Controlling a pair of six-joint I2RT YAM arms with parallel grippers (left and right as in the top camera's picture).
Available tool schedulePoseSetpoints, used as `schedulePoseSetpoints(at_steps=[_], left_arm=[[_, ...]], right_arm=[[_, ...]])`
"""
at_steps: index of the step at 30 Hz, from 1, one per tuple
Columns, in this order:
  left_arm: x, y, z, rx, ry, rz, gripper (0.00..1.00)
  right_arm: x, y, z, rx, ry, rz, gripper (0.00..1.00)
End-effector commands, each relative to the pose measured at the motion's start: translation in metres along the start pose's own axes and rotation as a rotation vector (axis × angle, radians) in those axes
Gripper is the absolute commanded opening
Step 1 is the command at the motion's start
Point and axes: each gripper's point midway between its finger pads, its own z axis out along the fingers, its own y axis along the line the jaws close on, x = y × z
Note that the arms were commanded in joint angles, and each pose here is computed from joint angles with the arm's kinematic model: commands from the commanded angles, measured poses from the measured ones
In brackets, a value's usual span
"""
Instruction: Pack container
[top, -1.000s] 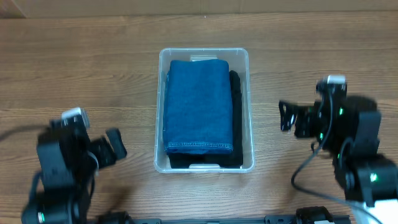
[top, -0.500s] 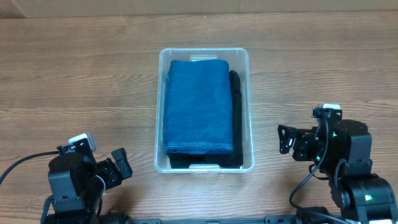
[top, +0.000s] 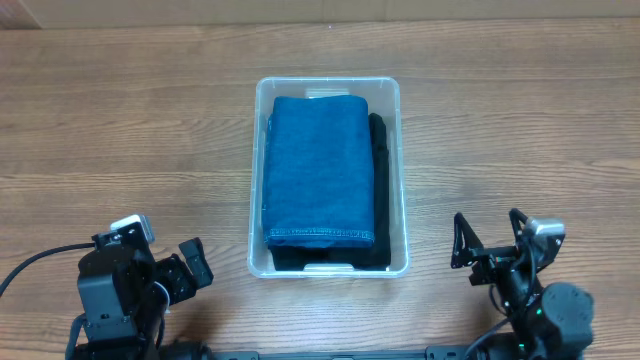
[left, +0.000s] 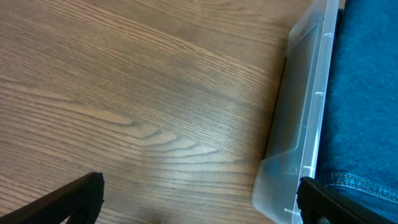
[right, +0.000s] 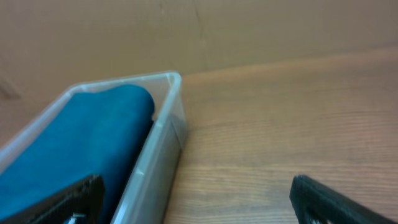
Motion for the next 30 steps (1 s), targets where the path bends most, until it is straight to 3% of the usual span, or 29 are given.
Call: schedulePoseSetpoints(at_steps=[1,4,7,24,30], left_arm=[[0.001,0.000,0.000,0.001,-0.004,-0.017,1.00],[0.001,0.000,0.000,0.001,-0.004,-0.017,1.00],[0.001,0.000,0.000,0.001,-0.003,-0.017,1.00],[0.001,0.000,0.000,0.003,-0.004,-0.016,1.00],[0.010,0.000,-0.013,0.021,-0.084,0.107,1.00]], right_arm=[[0.001,-0.006,0.015,-0.003,-0.155,-0.048,1.00],[-0.009,-0.011,0.027,0.016,-0.373,-0.192,1.00],[0.034,-0.021,0.039,0.035,-0.182,-0.178,1.00],[0.033,-0.022,0.039,0.040,-0.185,-0.176,1.00],[0.033,-0.022,0.039,0.040,-0.185,-0.175,1.00]])
